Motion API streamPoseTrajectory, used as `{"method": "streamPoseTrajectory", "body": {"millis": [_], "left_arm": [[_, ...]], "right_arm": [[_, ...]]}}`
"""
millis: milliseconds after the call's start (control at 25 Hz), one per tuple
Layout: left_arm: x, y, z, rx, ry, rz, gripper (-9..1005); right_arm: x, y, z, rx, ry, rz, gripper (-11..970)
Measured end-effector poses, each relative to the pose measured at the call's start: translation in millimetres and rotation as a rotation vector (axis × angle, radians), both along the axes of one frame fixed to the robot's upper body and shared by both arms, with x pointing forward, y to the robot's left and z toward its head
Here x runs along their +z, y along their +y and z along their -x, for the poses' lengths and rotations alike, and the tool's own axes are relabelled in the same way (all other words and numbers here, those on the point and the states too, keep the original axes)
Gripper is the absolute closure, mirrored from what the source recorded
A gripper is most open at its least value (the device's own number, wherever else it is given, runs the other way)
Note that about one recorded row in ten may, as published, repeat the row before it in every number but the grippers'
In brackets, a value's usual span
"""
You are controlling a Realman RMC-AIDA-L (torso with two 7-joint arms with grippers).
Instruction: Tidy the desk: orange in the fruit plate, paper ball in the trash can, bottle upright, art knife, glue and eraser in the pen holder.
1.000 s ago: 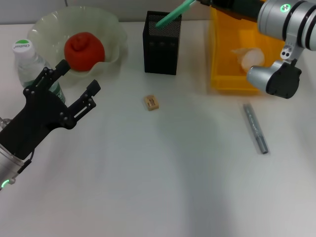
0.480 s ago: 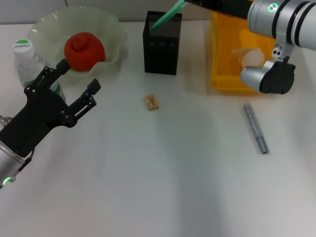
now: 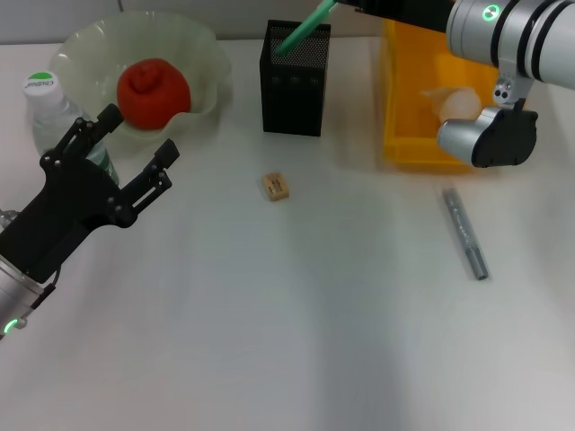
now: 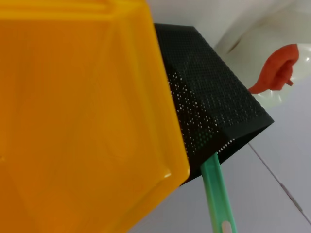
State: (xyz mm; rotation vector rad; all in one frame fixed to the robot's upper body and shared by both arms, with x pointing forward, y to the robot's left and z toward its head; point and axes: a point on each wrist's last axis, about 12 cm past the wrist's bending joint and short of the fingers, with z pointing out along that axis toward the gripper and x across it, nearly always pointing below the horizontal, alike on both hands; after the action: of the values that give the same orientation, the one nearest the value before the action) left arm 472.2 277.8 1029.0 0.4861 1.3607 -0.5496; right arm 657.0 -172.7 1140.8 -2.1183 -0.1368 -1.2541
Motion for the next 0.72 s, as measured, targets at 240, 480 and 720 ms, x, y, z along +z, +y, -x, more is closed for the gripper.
{"method": "streamPoseTrajectory", "body": {"millis": [240,480,720], "left_arm": [[-0.1,0.0,-0.1,0.008,0.001,0.007,182],[0.0,0.5,-0.3,0.014,0.001,0.009,182],[0.4,1.8,-0.8,0.023,0.000,0.013,182]], "right_arm": [[-0.2,2.8,-0.5,0.010,-0.006,0.011,763],[1.7,6.3,-1.0,0.021,-0.012,0.015,759],[1.8,8.1,-1.4,0.026,-0.012,0.017,755]]}}
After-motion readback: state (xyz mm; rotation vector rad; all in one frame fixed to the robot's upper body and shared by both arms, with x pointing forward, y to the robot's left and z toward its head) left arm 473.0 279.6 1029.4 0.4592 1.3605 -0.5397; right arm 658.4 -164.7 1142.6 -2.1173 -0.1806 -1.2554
